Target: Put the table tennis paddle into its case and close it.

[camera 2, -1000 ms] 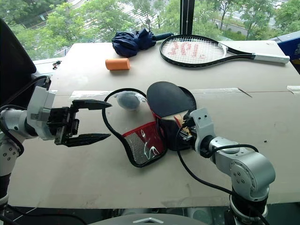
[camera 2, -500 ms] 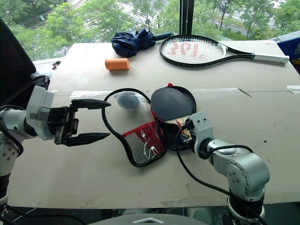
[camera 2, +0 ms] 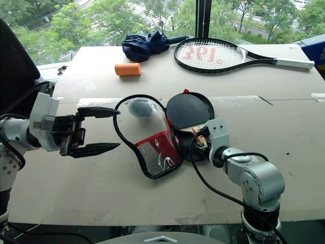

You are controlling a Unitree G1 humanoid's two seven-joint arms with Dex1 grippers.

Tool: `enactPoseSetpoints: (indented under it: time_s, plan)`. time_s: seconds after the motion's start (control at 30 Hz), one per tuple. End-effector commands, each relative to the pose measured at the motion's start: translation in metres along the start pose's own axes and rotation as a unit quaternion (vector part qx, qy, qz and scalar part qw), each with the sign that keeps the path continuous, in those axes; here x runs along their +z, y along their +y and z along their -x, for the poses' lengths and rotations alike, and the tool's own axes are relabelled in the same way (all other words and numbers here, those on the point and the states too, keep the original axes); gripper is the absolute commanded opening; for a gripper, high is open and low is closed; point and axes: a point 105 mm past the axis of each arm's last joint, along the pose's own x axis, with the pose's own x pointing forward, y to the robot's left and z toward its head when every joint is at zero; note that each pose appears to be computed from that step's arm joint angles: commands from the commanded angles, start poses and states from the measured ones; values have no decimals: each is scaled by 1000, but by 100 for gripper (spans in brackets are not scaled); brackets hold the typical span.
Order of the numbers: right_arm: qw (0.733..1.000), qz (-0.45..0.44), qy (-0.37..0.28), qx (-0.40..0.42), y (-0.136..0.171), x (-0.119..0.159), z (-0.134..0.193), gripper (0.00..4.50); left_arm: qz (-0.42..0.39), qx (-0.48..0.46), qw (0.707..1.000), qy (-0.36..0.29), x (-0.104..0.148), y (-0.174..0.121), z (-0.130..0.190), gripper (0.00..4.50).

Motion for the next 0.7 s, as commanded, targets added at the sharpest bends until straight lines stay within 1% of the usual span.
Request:
enactPoseSetpoints:
  time_s: [0.03,0.07,0.17,0.23,0.33,0.37,0.43,0.5,0.6,0.7]
  plan:
    - [999,4,-50,4,3,20,4,428,-25,6,1000,-1,11,0,3,450]
    - [998,4,-60,7,3,23,6,441,-24,9,1000,-1,11,0,3,450]
    - [995,11,-90,40,7,33,13,441,-17,18,1000,3,9,1,5,450]
    - [992,23,-108,58,3,36,21,441,-6,29,999,18,0,-1,11,450]
    - [986,71,-116,100,-12,28,41,441,25,51,998,34,-13,-6,21,450]
    - [984,74,-120,107,-18,26,45,441,30,56,997,39,-16,-7,24,450]
    - [977,85,-149,127,-29,29,55,441,45,73,995,58,-30,-9,29,450]
    - [972,100,-163,134,-40,28,62,441,56,84,993,66,-39,-10,31,450]
    - [966,116,-187,138,-58,30,70,441,75,118,985,99,-61,-7,35,450]
    - [959,158,-189,141,-71,25,76,441,78,127,982,120,-81,-9,34,450]
